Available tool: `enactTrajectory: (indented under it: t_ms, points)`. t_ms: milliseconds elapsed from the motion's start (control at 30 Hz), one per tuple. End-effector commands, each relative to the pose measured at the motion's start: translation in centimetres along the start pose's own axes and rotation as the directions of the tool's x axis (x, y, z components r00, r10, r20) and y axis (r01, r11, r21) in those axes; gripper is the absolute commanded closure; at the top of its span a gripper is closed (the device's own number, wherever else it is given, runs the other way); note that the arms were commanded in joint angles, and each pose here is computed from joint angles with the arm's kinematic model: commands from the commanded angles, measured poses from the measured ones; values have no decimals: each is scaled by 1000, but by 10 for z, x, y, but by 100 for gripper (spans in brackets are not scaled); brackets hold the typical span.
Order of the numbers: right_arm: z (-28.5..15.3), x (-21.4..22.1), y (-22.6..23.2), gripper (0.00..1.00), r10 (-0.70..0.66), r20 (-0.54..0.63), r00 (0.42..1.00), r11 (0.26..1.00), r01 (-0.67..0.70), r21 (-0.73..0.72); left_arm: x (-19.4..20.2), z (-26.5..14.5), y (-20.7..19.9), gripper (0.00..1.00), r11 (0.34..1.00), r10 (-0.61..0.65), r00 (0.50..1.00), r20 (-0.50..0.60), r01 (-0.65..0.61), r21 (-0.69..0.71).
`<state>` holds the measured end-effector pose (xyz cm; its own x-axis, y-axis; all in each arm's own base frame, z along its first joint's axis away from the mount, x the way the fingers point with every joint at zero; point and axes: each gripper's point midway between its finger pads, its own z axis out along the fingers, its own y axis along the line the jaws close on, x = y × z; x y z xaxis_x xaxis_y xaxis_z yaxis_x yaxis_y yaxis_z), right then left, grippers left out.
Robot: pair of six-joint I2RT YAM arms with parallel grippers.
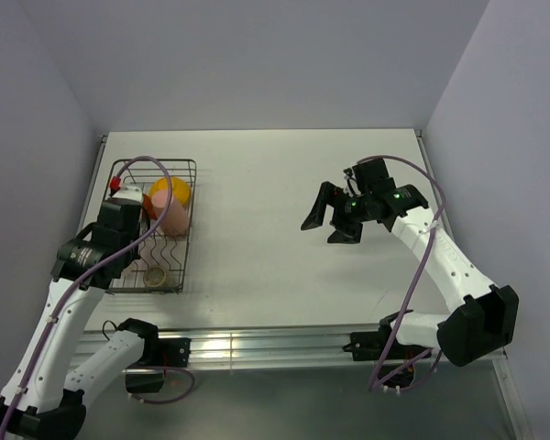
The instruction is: Load the mixed dishes into the dish rack
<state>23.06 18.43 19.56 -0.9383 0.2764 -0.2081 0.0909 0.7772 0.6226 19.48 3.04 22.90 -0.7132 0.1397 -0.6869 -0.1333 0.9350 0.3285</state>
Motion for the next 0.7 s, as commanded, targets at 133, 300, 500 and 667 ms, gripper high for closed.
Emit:
enactTrajectory:
  t_ms: [133,300,500,667]
  points:
    - [0,1,-4,4,-9,-12,1000,1000,8,-7,-16,4,4,100,1000,14,999,42,-13,-14]
    - [3,1,-9,4,3,-13,1000,1000,-3,-7,-10,9,1,100,1000,31,999,20,-31,0]
    - [2,0,-10,4,5,-5,1000,1000,-5,-7,-5,17,-7,100,998,39,999,-4,-38,40]
    - [1,1,-11,4,5,0,1000,1000,-5,-9,0,28,-9,100,996,73,997,-32,-71,58]
